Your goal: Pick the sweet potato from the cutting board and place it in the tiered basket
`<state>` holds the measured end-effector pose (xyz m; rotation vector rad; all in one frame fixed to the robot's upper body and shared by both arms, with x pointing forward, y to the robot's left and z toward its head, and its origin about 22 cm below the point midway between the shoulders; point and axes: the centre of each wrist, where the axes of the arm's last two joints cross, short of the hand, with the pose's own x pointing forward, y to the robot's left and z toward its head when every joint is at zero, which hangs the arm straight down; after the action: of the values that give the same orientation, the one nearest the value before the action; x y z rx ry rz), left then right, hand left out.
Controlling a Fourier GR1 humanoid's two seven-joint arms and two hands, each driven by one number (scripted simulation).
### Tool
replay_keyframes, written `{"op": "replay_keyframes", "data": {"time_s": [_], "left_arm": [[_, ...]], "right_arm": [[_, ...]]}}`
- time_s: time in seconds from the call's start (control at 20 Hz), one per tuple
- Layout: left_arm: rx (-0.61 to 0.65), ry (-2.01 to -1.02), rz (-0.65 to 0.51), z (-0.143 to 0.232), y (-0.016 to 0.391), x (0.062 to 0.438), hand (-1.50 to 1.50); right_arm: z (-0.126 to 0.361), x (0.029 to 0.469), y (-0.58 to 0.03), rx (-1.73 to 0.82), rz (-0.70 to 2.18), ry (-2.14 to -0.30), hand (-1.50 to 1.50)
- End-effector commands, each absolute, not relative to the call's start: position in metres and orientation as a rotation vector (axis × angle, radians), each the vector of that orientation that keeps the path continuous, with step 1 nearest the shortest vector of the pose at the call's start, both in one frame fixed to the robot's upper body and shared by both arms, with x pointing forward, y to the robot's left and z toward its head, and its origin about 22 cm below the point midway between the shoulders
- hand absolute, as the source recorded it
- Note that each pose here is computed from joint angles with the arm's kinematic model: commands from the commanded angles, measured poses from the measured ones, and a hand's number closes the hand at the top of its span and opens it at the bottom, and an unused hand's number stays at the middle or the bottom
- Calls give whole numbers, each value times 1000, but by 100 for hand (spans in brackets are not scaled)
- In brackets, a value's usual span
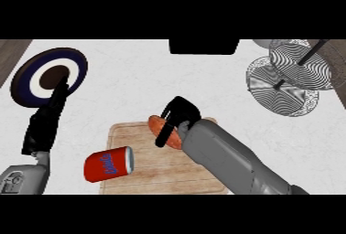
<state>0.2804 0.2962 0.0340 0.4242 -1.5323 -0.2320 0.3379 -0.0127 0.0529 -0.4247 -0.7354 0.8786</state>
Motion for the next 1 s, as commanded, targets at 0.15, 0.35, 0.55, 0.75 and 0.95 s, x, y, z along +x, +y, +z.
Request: {"op": "replay_keyframes", "data": {"time_s": [0.15, 0.35, 0.55, 0.75, 0.95], "left_arm": [[426, -1510, -238, 32, 307, 282, 0], [446, -1523, -205, 30, 302, 274, 0], [454, -1485, -209, 23, 303, 271, 0], [455, -1496, -204, 31, 311, 274, 0], [450, -1518, -218, 18, 304, 265, 0]], "right_arm": [[53, 301, -7, -540, 1057, -1096, 150], [73, 280, -19, -532, 886, -1338, 150], [126, 283, -28, -655, 721, -1561, 150], [158, 276, -50, -771, 591, -1678, 150], [217, 277, -77, -917, 534, -1695, 150]]}}
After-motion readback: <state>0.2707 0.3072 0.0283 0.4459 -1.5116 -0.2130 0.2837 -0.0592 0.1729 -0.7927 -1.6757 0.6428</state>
